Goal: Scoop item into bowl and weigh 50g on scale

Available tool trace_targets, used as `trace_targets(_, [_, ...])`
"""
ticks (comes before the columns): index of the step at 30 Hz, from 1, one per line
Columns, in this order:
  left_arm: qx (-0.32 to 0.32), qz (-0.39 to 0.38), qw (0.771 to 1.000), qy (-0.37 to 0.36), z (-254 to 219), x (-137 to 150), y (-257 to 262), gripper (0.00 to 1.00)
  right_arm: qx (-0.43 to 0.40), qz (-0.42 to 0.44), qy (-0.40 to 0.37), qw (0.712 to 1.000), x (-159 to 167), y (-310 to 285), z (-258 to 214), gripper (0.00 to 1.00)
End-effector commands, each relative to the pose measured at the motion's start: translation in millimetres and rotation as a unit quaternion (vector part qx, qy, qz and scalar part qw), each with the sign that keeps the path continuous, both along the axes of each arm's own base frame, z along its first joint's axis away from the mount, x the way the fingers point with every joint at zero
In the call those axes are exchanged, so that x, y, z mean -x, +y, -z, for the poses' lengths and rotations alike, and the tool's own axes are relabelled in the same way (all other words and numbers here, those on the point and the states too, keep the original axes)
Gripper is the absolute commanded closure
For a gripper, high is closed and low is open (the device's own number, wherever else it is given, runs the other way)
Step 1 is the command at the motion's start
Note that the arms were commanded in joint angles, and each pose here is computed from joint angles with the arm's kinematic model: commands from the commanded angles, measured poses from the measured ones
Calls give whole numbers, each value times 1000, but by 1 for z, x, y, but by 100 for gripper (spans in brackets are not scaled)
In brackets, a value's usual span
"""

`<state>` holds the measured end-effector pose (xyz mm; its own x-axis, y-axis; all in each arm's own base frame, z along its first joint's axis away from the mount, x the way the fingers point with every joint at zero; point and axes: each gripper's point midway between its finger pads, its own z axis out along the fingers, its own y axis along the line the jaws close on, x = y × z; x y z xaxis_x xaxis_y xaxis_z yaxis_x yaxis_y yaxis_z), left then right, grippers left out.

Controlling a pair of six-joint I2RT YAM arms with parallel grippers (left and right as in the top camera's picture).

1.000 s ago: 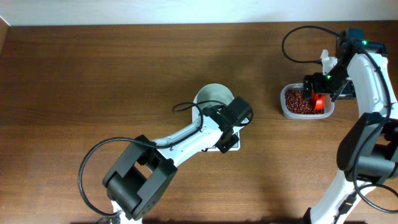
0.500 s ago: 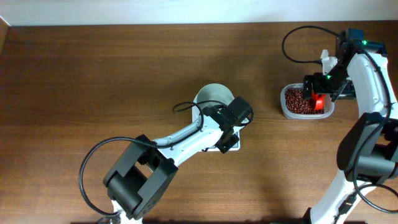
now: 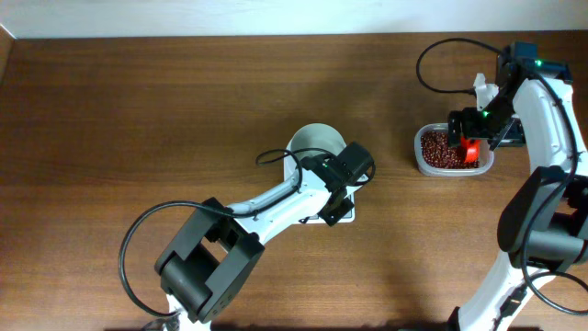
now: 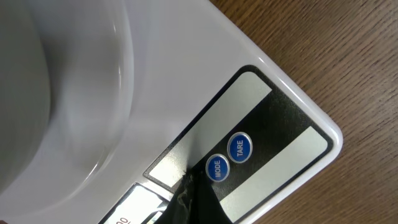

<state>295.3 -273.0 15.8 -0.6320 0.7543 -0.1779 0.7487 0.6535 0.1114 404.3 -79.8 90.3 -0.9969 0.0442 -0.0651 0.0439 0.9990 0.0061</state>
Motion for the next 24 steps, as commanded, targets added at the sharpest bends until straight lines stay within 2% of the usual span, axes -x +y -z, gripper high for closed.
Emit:
trace_targets(1, [-59, -21, 998, 21, 40, 2, 25, 100, 3, 3, 8, 1000, 2, -2, 5, 1])
trace_targets(7, [-75, -20, 996, 37, 47, 1, 25, 100, 3, 3, 8, 1000, 2, -2, 5, 1])
trace_targets(13, [-62, -20, 997, 27, 37, -5, 18, 100, 3, 3, 8, 1000, 2, -2, 5, 1])
trace_targets(16, [-29, -22, 999, -5, -3, -11, 11, 100, 3, 3, 8, 1000, 2, -2, 5, 1])
trace_targets(19, [33, -39, 998, -44, -67, -15, 9, 100, 3, 3, 8, 1000, 2, -2, 5, 1])
trace_targets(21, [110, -27, 992, -63, -119, -6, -2, 100, 3, 3, 8, 1000, 2, -2, 5, 1])
trace_targets(24, [186, -11, 978, -94, -178, 8, -6, 100, 3, 3, 8, 1000, 2, -2, 5, 1])
